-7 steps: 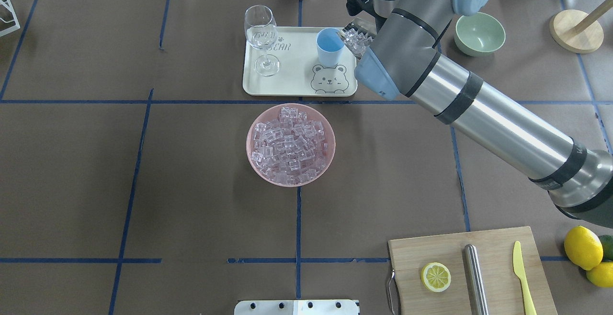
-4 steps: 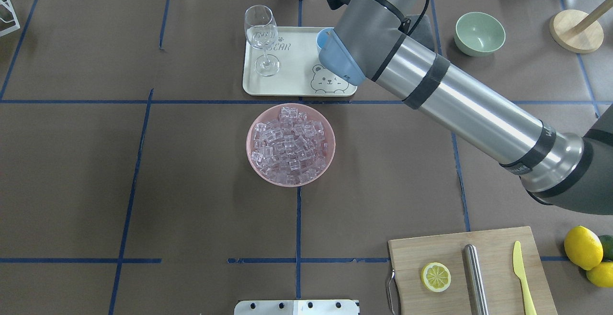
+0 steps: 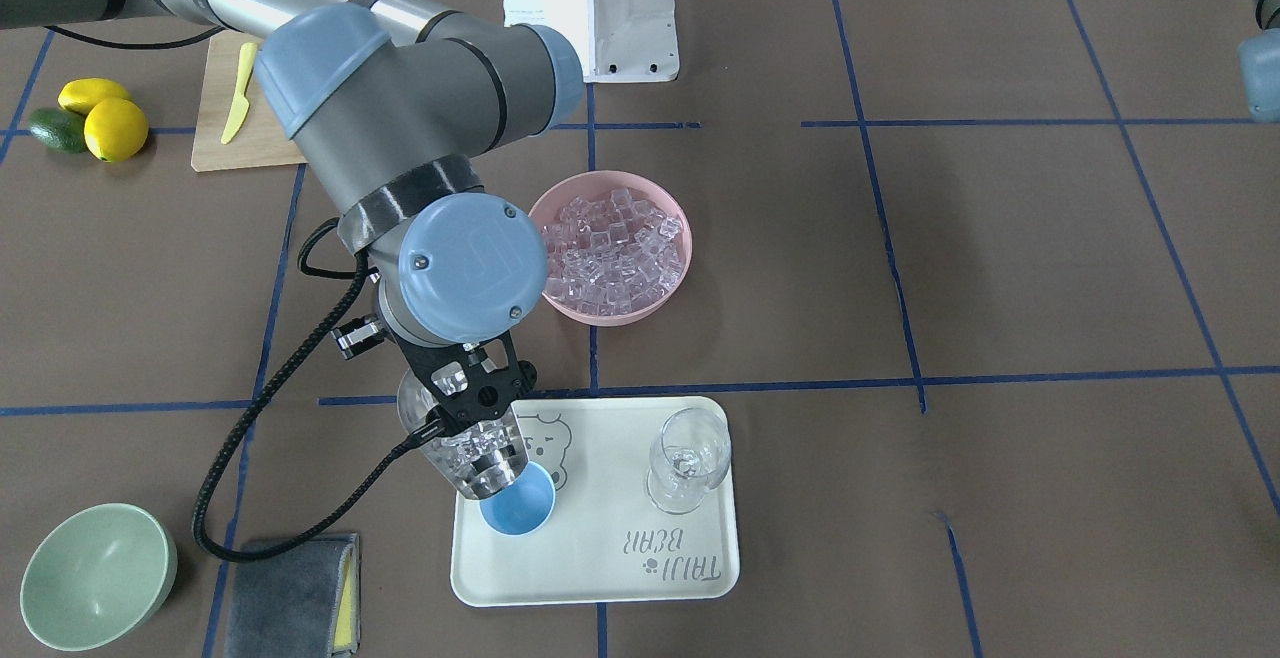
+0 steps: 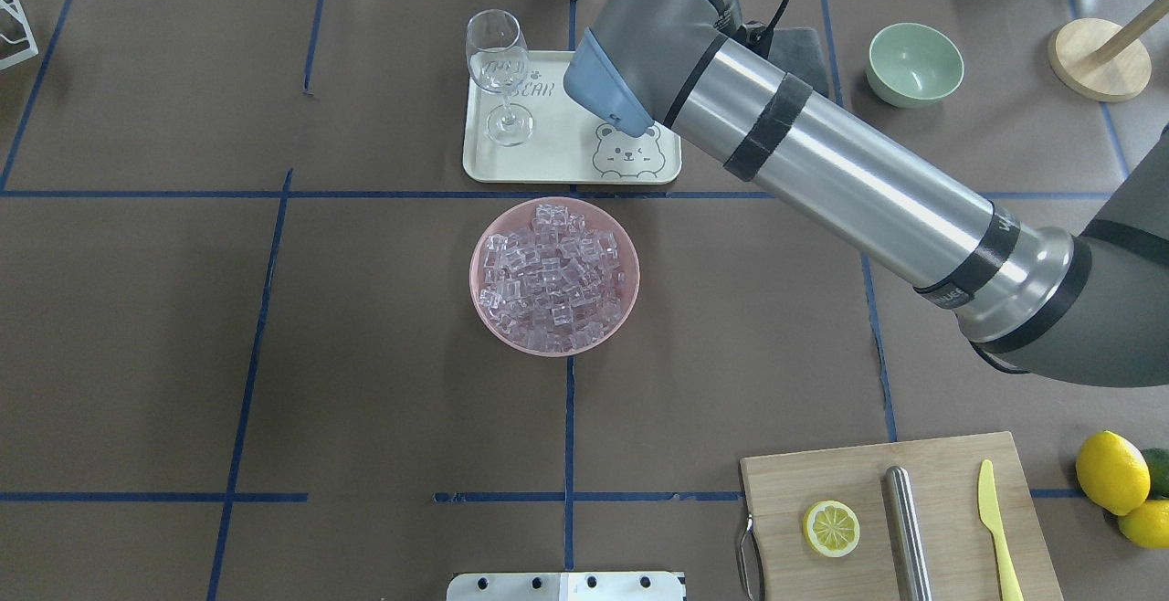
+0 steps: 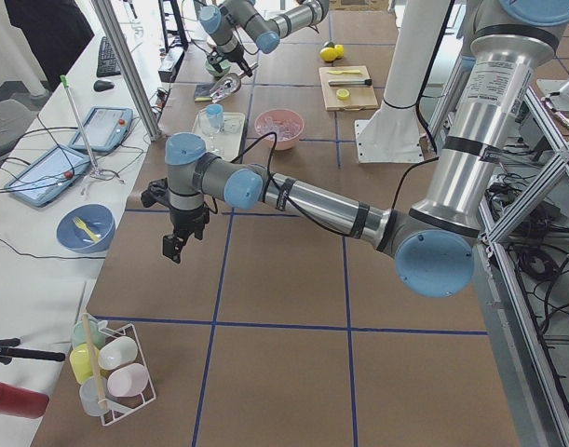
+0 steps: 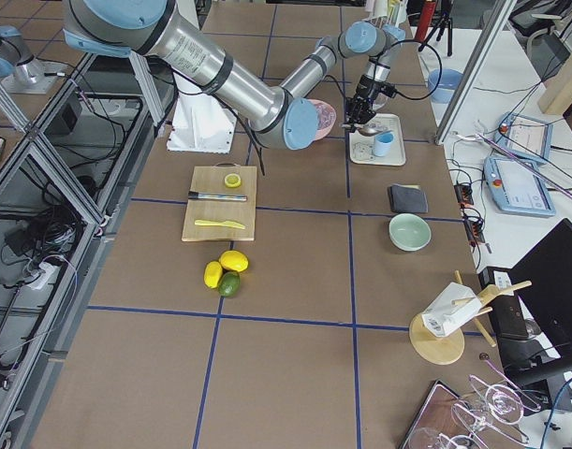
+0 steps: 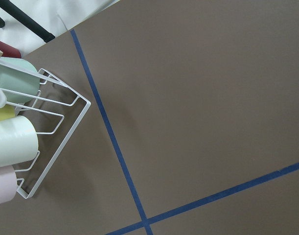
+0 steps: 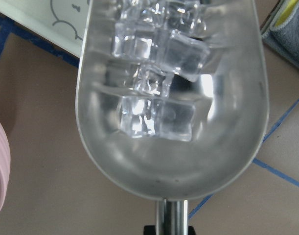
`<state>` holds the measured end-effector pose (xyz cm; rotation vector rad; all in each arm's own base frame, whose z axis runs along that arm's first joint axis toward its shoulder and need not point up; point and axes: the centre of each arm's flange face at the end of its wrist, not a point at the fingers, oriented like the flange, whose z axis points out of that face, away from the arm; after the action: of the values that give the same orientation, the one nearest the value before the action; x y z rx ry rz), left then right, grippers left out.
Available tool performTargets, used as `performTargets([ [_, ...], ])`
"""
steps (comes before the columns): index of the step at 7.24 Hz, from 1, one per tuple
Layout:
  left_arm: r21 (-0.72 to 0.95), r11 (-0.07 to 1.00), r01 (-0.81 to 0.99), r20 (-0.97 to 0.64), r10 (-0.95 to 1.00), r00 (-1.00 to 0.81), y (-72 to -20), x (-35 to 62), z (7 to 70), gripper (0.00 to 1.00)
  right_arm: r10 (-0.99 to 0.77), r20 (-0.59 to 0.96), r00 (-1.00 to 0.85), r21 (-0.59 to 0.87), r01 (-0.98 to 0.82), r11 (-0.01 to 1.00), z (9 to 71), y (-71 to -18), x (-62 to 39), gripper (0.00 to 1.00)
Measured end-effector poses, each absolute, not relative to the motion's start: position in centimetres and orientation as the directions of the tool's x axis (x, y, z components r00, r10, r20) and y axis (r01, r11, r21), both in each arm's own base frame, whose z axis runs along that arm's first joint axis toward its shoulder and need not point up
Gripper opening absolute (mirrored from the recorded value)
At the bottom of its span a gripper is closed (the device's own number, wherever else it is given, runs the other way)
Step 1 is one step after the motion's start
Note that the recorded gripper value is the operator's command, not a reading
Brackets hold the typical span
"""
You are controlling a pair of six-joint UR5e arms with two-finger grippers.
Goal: Put ice in cup with scoop
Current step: 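Tip the scoop over the light-blue cup with the right gripper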
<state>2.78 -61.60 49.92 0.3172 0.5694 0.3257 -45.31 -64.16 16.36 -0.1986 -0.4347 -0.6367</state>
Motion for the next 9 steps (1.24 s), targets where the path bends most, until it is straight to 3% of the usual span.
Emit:
performTargets([
  [9, 0.387, 0.897, -0.213, -0.468, 0.390, 0.793, -61.8, 2.8, 49.5, 1.00, -0.477, 0.453, 0.753, -0.192, 0.605, 0.773, 15.3, -64.8, -46.6, 0.00],
])
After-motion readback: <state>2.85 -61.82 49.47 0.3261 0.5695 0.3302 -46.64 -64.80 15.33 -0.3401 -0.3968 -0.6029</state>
